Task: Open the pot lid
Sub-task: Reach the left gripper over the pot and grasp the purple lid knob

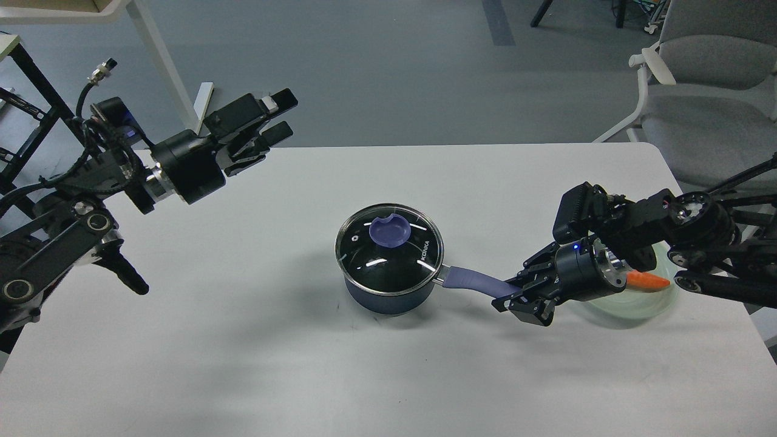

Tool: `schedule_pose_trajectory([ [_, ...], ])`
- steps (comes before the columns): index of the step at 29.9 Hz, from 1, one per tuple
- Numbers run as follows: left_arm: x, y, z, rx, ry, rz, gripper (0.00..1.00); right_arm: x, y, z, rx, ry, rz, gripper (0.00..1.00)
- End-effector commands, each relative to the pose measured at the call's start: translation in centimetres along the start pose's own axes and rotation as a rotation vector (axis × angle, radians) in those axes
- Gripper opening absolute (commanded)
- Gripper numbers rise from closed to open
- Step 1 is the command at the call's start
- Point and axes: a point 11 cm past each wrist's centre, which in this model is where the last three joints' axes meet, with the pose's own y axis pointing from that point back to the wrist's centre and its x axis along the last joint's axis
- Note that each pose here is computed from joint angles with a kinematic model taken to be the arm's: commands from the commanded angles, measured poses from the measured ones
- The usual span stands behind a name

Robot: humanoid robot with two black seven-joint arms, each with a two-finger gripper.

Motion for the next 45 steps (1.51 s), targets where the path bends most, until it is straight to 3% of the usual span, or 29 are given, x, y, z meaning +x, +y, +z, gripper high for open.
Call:
schedule_pose_trajectory([
  [1,-1.0,-1.5,0.9,0.009,-0.125,-0.092,0.99,0.0,0.0,0.0,0.000,0.000,0.000,0.30],
  [10,-4.9,-5.1,0.8,0.034,-0.737,-0.327,0.99,0.0,0.0,0.0,0.000,-0.001,0.001,0.30],
  [18,-7.9,-7.7,-1.2,-0.001,-0.982,-0.442,0.99,0.0,0.0,-0.1,0.002,-0.003,0.002,0.30],
  [28,-10.9,-8.9,-3.0,-0.012,-1.002,-0.506,0.99,0.0,0.0,0.0,0.002,-0.003,0.001,0.31],
  [45,-11.6,-8.0,-5.0,0.032,-0.976,-0.521,0.99,0.0,0.0,0.0,0.002,-0.006,0.003,0.32],
])
